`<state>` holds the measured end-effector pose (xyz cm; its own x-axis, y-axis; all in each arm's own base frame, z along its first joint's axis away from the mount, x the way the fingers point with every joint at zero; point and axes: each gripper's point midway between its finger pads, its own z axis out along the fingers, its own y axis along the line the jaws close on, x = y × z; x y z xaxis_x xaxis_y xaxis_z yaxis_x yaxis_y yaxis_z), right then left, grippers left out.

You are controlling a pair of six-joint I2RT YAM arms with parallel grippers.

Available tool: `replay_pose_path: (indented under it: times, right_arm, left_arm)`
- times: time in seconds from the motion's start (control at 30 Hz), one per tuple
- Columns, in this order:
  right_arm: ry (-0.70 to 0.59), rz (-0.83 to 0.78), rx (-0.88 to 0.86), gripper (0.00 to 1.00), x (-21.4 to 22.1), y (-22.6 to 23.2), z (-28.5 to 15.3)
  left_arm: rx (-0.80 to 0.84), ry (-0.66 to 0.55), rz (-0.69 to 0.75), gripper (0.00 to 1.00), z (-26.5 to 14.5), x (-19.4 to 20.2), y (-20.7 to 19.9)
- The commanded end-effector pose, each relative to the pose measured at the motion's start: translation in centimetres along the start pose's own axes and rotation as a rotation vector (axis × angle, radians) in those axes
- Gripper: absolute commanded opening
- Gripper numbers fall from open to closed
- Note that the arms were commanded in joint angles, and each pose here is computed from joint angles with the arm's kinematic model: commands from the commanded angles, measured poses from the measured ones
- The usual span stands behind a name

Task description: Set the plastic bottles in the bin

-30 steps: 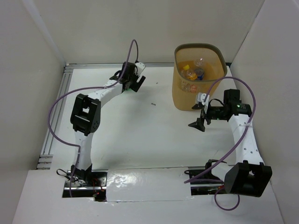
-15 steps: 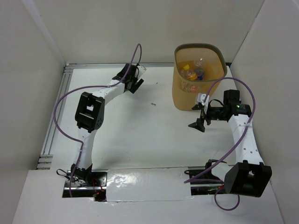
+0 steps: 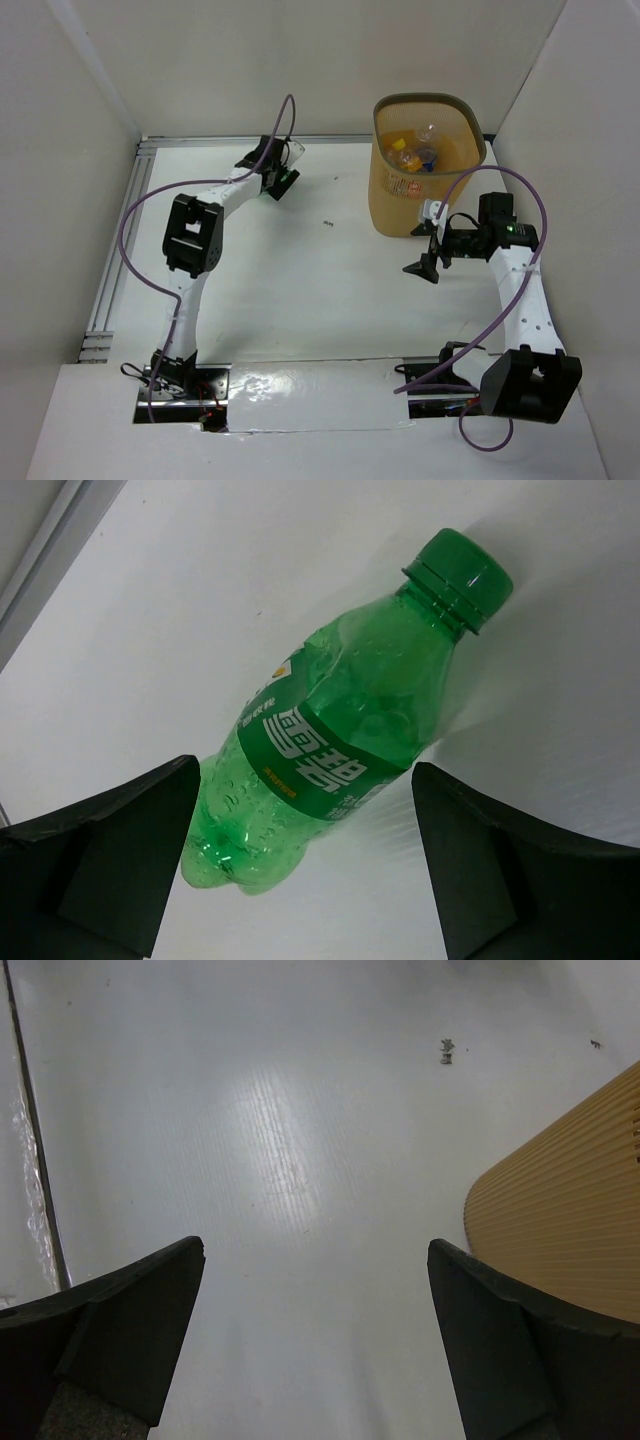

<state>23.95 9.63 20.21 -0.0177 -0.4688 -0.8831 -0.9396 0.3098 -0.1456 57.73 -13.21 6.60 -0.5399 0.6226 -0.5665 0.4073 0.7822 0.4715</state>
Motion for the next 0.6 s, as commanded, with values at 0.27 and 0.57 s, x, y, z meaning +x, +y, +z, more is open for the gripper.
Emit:
replay_pose_path:
  times: [0.27, 0.57]
  right_arm:
    - [-0.032, -0.063, 0.043, 1.00, -1.9, 0.1, -0.9]
    - [-0.030, -0.064, 0.038, 1.00, -2.9, 0.4, -1.5]
  left_arm:
    - [0.079, 0.020, -0.018, 0.80, 0.8, 0.6, -3.0]
    - [0.126, 0.099, -0.203, 0.52, -0.8, 2.1, -5.7]
